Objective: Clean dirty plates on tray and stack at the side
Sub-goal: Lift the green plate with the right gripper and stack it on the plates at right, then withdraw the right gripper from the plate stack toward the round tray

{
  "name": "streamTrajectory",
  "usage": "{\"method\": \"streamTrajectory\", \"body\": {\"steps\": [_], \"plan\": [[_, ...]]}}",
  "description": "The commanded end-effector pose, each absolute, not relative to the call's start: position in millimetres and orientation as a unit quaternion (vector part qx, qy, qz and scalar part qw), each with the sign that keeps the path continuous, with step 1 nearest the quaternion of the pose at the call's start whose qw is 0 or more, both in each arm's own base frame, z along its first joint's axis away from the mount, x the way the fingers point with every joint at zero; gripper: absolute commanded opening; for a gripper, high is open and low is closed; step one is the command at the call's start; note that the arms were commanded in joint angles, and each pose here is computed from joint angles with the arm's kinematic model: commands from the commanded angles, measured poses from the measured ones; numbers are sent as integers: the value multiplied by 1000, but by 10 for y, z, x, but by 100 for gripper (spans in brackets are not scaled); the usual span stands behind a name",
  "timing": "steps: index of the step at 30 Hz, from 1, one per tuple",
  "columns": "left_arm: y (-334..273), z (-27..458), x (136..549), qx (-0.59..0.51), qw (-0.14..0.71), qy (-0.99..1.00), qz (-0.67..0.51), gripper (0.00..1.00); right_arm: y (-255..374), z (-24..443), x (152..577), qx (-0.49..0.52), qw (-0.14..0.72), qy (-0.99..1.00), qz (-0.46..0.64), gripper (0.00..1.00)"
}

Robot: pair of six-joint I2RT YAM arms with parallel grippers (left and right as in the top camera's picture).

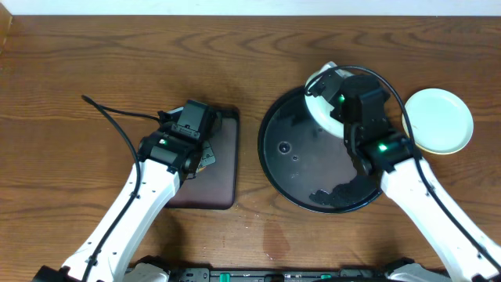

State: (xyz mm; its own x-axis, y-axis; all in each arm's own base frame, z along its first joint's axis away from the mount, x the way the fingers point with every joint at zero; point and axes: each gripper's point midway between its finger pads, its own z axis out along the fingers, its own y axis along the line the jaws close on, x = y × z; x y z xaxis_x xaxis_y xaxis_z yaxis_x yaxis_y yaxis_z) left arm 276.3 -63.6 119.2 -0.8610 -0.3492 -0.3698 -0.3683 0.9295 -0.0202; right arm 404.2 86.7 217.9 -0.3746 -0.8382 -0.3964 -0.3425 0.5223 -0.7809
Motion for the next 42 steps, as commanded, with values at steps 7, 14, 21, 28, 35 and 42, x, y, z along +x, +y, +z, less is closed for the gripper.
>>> {"method": "streamTrajectory", "body": {"steps": [7,14,21,28,35,42], "plan": [[-601,1085,2730,-178,172,968,40,7,509,2838,4065,-192,482,760,-392,1],[-625,1101,2790,-187,183,965,31,8,979,2069,3959,-315,434,827,-168,1],[-630,1099,2786,-194,182,964,28,8,-93,2138,4068,-27,446,871,-203,1],[-633,1094,2771,-194,179,964,28,8,-1248,2100,3898,244,454,848,-123,1],[-631,1093,2769,-194,178,964,28,7,-2161,1384,3396,442,347,822,-87,1],[-631,1093,2768,-194,178,964,29,7,-2376,874,3398,470,304,826,-67,1]]}}
